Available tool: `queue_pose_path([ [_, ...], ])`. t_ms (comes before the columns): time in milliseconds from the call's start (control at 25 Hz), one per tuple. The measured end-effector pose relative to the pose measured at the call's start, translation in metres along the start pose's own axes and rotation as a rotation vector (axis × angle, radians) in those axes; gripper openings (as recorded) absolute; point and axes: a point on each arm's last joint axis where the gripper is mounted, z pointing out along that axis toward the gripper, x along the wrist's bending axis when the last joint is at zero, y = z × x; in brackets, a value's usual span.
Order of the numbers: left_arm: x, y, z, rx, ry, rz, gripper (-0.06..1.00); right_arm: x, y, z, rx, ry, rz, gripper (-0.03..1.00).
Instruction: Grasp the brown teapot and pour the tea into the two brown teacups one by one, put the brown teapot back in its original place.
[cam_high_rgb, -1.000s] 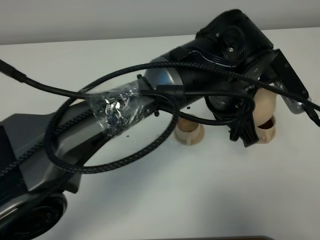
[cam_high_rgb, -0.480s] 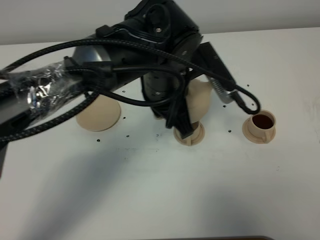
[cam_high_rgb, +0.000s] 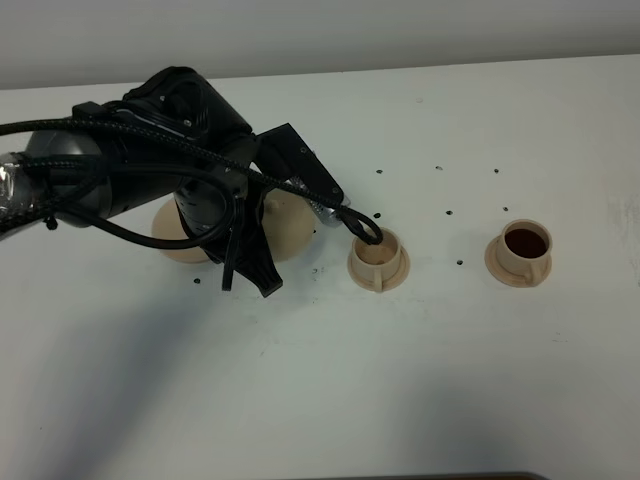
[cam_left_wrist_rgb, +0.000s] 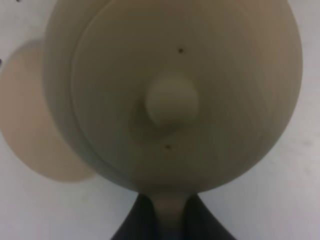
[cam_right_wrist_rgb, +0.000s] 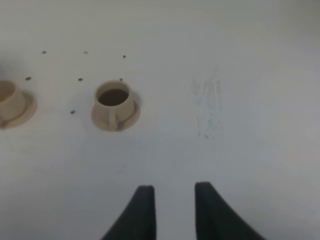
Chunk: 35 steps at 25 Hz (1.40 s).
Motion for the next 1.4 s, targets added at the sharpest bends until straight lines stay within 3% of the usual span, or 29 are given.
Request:
queue_pose_path([
  [200, 0.003, 0.004, 0.021, -0.073, 0.112, 0.161, 0.13, 0.000, 0.000, 0.000, 0.000, 0.000, 0.000, 0.19],
  [440, -0.002, 0.011, 0.048, -0.080, 0.167, 0.341, 0.13, 0.000, 0.000, 0.000, 0.000, 0.000, 0.000, 0.19],
  [760, -0.013, 0.025, 0.046, -0.117, 0.285, 0.639, 0.13, 0.000, 0.000, 0.000, 0.000, 0.000, 0.000, 0.19],
  [1000, -0.027, 0.036, 0.040, -0.145, 0.354, 0.787, 0.13, 0.000, 0.000, 0.000, 0.000, 0.000, 0.000, 0.19],
  [1200, -0.039, 0.040, 0.043, -0.098, 0.417, 0.913, 0.13, 0.000, 0.000, 0.000, 0.000, 0.000, 0.000, 0.19],
  [1400, -0.041, 0.041, 0.044, -0.074, 0.455, 0.964, 0.13, 0.000, 0.000, 0.000, 0.000, 0.000, 0.000, 0.19],
])
